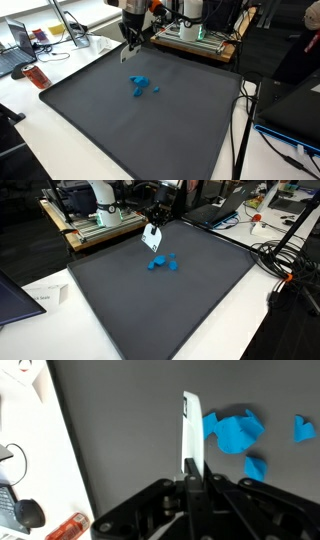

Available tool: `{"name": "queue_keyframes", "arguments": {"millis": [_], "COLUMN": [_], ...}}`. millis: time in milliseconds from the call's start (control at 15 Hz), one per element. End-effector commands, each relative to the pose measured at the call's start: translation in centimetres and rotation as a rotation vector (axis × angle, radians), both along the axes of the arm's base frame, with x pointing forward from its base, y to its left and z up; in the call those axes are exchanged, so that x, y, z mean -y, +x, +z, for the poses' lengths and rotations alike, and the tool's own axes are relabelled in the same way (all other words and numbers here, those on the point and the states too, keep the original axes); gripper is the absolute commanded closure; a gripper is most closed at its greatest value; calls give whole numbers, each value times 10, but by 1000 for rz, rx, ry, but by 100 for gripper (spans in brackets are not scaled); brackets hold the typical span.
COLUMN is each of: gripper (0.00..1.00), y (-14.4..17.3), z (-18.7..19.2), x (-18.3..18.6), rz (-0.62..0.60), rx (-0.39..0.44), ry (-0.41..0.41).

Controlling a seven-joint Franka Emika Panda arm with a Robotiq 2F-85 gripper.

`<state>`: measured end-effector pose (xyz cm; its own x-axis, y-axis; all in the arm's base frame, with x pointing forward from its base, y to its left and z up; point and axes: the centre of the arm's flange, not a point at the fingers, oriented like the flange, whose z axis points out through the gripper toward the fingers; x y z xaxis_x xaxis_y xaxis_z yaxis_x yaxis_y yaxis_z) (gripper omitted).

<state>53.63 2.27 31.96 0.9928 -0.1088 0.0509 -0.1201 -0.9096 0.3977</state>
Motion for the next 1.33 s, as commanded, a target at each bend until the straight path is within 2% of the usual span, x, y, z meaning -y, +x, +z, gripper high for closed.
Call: {"name": "queue_keyframes", "arguments": {"millis": [0, 533, 1000, 1267], "gripper": [99, 99, 99, 99], "y": [17, 42, 54, 73], "z": [-13, -63, -101, -111], "x": [-1, -29, -52, -63], "rz": [-49, -95, -141, -161], "rx": [4, 21, -53, -79], "ry": [-93, -242, -414, -459]}}
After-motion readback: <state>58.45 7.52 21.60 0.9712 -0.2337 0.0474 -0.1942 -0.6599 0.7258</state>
